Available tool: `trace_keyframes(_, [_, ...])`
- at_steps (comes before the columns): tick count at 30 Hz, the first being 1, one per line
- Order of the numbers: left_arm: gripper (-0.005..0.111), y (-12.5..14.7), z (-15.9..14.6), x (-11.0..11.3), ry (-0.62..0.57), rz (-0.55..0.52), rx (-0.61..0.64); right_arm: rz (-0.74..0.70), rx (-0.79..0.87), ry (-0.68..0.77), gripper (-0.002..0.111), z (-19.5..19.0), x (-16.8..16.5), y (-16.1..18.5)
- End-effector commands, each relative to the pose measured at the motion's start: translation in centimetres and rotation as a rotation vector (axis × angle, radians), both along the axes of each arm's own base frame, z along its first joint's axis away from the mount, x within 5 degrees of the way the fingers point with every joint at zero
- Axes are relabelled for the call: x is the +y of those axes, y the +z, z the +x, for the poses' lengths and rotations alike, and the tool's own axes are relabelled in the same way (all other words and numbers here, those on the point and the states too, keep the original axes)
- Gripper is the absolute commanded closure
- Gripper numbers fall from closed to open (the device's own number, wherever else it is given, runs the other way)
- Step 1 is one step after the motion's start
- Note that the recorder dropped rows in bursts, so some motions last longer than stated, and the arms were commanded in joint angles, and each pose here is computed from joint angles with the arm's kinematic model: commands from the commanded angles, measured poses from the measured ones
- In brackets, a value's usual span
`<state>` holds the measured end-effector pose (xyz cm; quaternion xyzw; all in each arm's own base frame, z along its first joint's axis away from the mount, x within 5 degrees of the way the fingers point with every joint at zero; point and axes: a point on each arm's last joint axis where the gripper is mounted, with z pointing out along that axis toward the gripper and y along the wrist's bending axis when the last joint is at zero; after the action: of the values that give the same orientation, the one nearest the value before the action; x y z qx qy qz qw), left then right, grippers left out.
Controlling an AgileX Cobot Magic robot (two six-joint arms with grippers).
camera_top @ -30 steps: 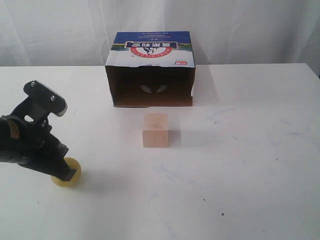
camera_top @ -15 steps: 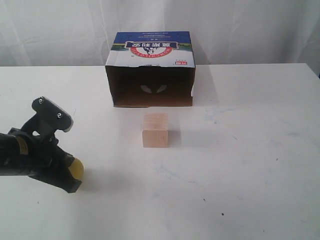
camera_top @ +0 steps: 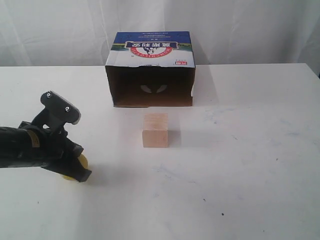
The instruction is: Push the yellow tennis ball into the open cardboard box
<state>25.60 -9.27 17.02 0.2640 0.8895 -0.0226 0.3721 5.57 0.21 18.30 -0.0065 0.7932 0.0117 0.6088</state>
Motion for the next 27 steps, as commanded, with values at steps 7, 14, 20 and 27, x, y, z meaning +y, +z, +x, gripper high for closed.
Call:
trace_keyframes(7, [0.107,0.4,4.1,-1.6,-0.018,0.007,-0.028,0.003,-0.012,0.000,0.108,0.0,0.0,0.1])
trace_keyframes(14, [0.107,3.9,4.6,-1.7,-0.051,0.033,-0.106,0.020,-0.011,-0.004,0.108,0.0,0.0,0.1])
trace_keyframes(20, [0.107,4.7,2.4,-0.4,-0.049,0.100,-0.017,0.020,-0.011,-0.004,0.108,0.0,0.0,0.1])
trace_keyframes(27, [0.107,1.4,4.4,1.2,0.001,0.056,-0.094,0.020,-0.011,-0.004,0.108,0.0,0.0,0.1])
